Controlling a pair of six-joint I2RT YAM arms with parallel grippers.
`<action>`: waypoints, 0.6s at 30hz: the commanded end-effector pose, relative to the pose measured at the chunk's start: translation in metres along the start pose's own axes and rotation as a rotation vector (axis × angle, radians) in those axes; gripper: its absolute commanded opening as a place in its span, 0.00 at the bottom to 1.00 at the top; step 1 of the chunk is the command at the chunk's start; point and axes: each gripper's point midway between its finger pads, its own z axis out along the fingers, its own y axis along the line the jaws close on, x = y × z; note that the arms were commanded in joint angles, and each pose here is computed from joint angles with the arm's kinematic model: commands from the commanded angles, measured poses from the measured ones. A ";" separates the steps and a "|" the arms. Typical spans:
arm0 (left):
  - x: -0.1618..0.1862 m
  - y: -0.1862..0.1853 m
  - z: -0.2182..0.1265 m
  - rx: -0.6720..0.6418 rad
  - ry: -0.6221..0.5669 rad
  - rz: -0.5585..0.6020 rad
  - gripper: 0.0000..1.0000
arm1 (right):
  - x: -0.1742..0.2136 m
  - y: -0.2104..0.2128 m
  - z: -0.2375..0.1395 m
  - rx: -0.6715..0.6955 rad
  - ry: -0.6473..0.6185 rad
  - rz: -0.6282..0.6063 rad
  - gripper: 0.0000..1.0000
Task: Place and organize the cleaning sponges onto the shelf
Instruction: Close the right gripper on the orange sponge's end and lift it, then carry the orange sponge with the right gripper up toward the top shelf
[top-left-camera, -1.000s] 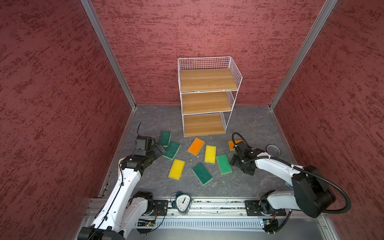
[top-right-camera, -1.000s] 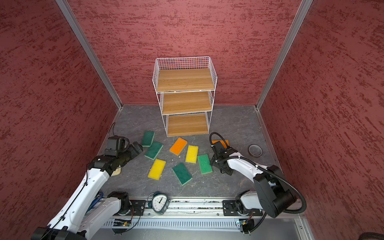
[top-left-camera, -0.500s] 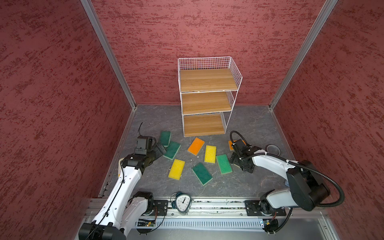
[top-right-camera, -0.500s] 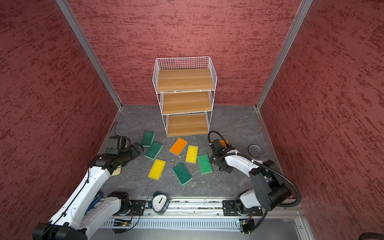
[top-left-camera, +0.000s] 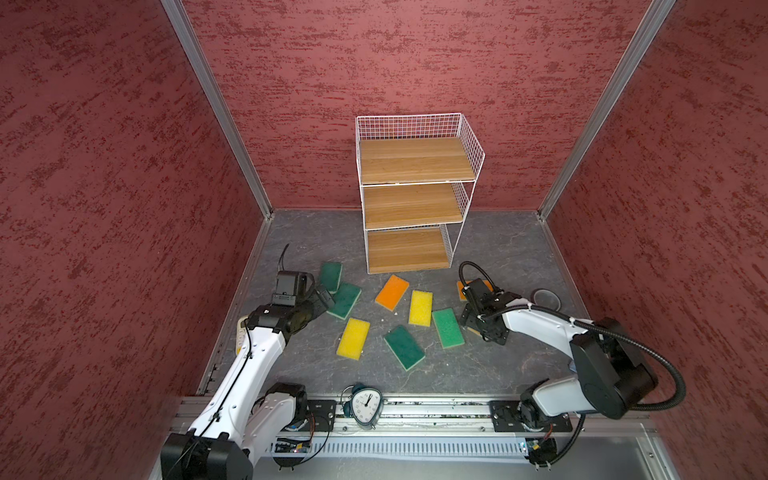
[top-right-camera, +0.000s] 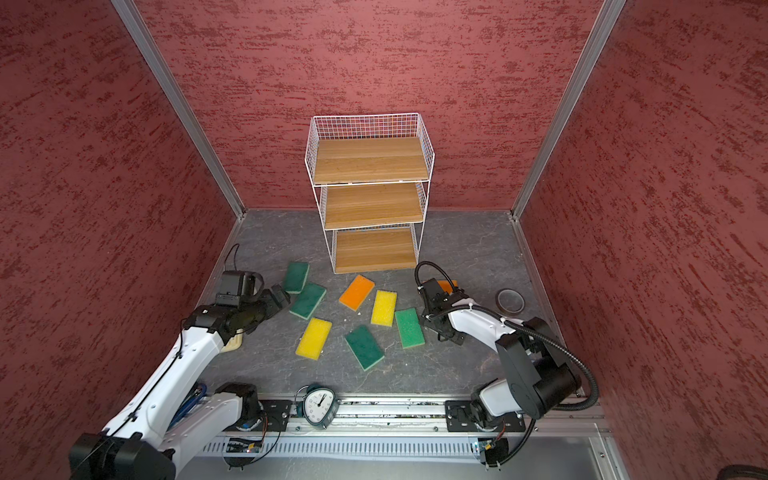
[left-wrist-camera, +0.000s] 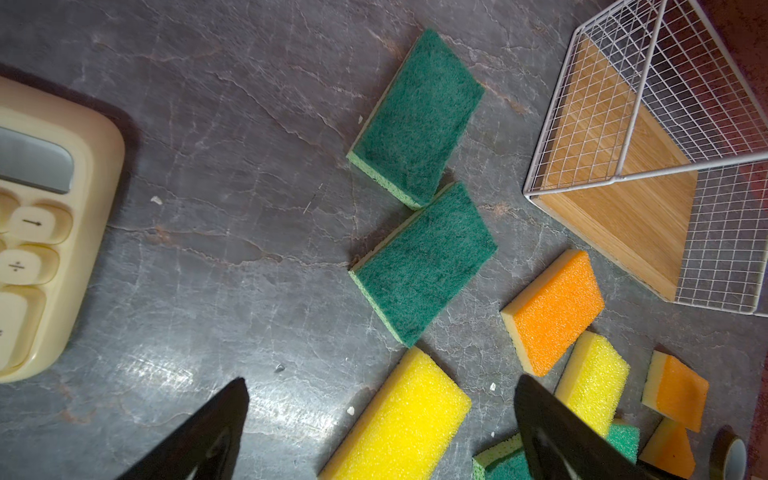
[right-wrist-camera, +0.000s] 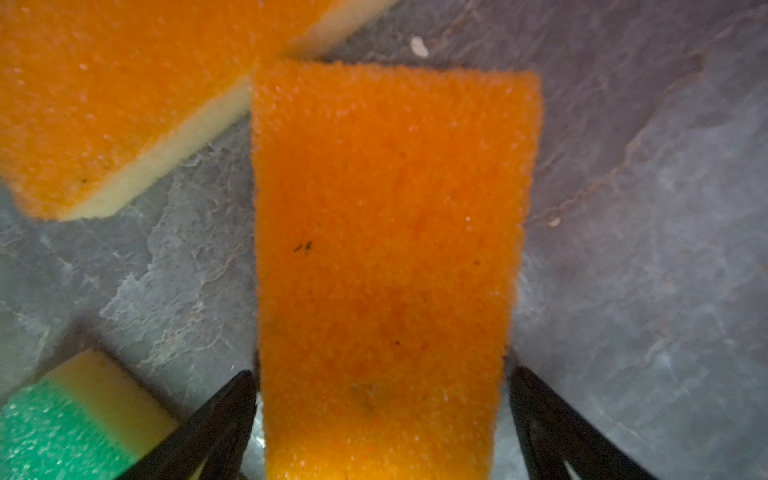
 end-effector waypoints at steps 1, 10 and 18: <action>-0.005 -0.011 -0.003 0.039 -0.008 0.019 0.99 | 0.007 -0.007 -0.004 -0.016 0.001 0.062 0.93; 0.000 -0.016 -0.003 0.048 0.010 0.024 0.99 | 0.013 -0.013 -0.006 -0.018 0.021 0.011 0.90; 0.006 -0.015 -0.004 0.042 0.023 0.023 0.99 | 0.010 -0.015 0.005 0.059 0.028 -0.079 0.87</action>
